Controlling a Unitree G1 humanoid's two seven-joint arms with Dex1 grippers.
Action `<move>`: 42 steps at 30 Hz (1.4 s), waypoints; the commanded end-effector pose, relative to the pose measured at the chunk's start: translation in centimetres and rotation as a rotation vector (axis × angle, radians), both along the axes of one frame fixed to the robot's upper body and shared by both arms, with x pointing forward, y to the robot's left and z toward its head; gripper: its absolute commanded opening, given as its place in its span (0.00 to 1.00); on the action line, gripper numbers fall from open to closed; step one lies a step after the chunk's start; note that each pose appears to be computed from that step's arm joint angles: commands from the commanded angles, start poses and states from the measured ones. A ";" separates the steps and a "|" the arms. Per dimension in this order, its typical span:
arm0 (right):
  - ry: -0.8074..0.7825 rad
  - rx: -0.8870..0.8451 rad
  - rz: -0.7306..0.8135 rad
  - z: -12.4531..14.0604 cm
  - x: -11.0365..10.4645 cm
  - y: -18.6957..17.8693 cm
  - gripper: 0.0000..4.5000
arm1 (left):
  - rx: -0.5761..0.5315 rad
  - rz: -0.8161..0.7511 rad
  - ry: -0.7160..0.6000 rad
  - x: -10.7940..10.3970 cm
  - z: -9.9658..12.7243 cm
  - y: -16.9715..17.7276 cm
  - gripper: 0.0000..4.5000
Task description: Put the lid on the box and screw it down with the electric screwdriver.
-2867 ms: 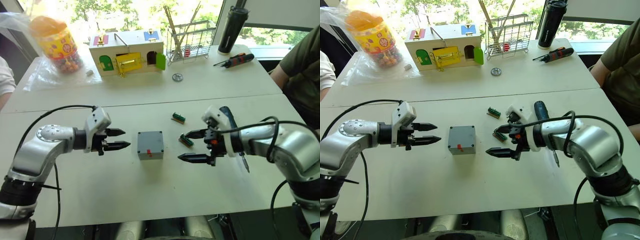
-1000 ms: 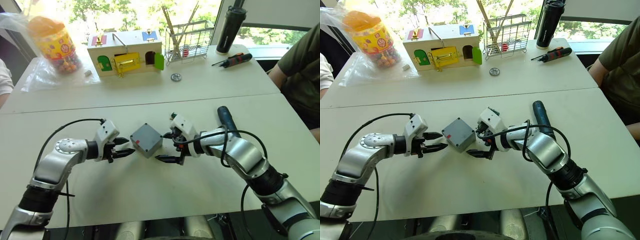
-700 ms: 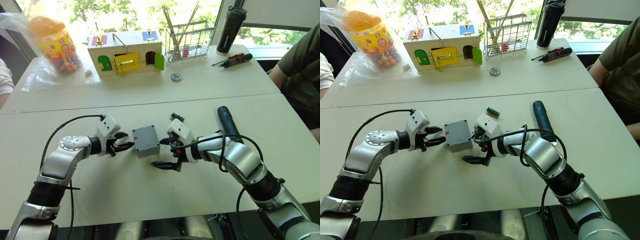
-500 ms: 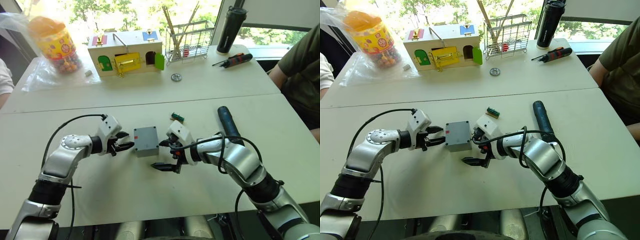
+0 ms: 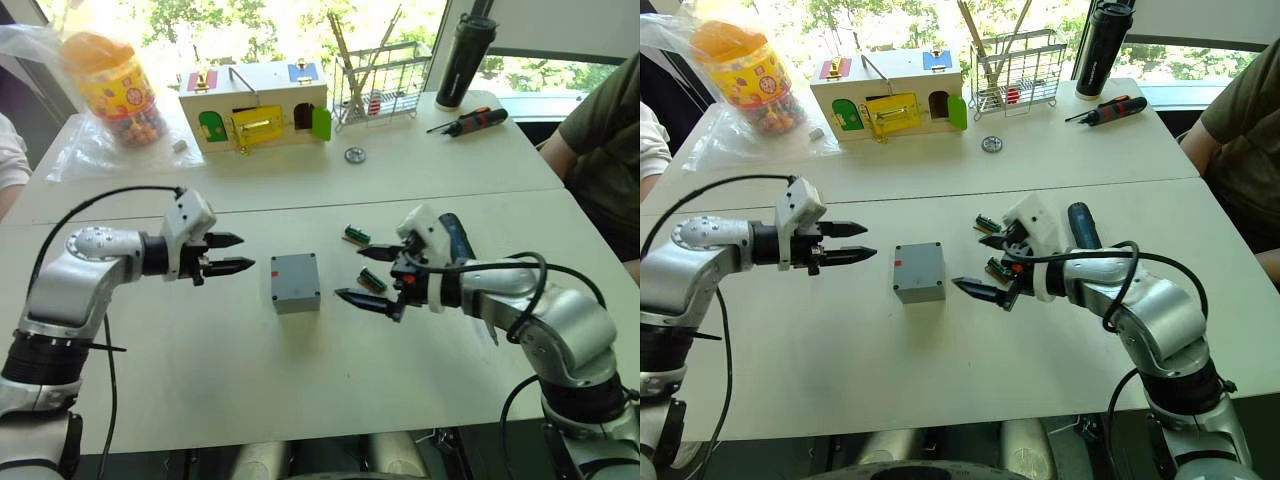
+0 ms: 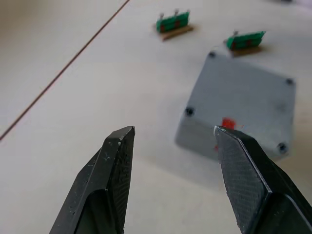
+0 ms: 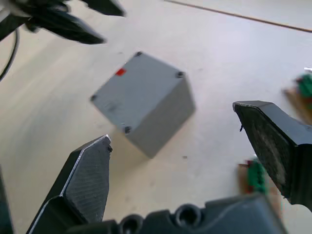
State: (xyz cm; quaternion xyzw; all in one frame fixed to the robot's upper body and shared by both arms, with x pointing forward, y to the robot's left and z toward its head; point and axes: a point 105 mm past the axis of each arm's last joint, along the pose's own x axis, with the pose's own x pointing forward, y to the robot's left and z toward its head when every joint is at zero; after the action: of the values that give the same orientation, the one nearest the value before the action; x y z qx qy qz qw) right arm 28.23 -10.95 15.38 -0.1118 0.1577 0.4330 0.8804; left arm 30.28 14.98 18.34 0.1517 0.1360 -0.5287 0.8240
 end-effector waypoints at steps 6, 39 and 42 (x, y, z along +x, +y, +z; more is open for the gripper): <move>-0.066 0.001 -0.104 -1.5 2.0 -0.4 0.60 | 0.022 -0.239 0.030 -3.4 -0.8 -5.7 0.59; -0.042 0.015 -0.131 -4.1 3.0 0.6 0.10 | 0.064 -0.179 0.003 -2.3 -1.5 -5.0 0.59; -0.040 0.011 -0.138 -4.3 3.0 0.6 0.01 | 0.063 -0.179 0.003 -2.3 -1.6 -5.0 0.59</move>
State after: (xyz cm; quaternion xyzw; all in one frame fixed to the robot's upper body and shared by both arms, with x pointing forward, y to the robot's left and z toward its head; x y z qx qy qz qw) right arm 31.15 -10.52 10.38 -0.1019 0.1643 0.3707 0.9084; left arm 27.91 9.98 15.64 0.1830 0.1640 -0.5980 0.7629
